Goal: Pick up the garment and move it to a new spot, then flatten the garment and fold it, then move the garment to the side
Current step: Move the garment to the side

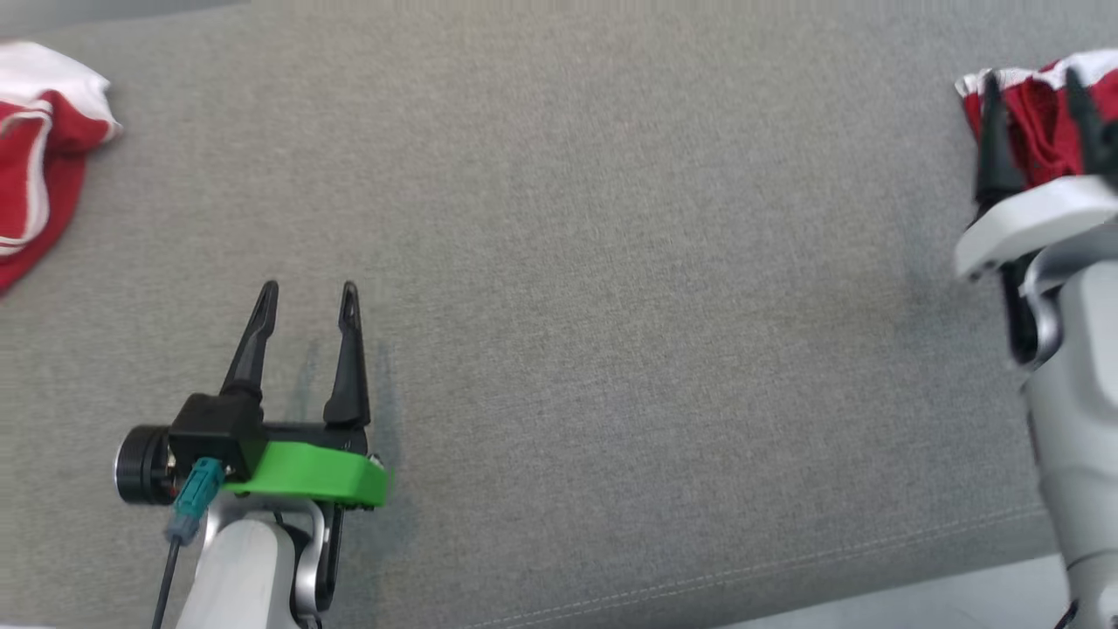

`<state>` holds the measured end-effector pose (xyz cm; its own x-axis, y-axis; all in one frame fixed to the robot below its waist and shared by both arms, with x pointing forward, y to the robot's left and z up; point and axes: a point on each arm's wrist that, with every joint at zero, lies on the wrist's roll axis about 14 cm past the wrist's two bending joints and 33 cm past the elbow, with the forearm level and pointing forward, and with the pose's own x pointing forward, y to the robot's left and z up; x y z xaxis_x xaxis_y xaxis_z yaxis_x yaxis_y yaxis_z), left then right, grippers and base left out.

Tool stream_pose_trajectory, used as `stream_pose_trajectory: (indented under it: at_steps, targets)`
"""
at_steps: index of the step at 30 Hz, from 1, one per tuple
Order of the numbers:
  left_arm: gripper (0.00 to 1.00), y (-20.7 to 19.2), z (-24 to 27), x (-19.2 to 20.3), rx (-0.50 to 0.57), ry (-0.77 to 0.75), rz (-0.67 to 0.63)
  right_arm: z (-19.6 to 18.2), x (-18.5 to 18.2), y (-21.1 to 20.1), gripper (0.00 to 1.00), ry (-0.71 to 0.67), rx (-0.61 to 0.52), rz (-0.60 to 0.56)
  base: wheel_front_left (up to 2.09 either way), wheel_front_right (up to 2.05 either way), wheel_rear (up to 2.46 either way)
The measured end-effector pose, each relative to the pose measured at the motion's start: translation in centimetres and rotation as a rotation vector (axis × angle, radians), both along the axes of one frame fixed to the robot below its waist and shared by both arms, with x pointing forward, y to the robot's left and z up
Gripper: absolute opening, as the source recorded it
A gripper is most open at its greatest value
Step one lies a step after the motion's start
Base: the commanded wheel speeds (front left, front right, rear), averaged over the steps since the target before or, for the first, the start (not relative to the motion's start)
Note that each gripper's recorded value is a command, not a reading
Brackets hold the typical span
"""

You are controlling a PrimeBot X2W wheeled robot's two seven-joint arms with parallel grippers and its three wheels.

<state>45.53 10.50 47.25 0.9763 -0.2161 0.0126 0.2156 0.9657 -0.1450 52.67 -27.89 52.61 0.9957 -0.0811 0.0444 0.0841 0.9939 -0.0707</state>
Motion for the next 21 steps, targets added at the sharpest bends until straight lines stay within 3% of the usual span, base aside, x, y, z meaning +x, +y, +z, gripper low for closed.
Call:
stream_pose_trajectory:
  at_steps: [10,21]
  targets:
    - [1.0,5.0,1.3,-4.2,-0.012,0.008,0.164,1.6,-5.0,9.1,1.0,-0.088,0.127,0.154,0.0,0.0,0.0]
    - [1.0,7.5,2.4,-8.3,-0.023,-0.017,0.242,1.4,-11.9,11.8,1.0,-0.117,0.2,0.205,0.0,0.0,0.0]
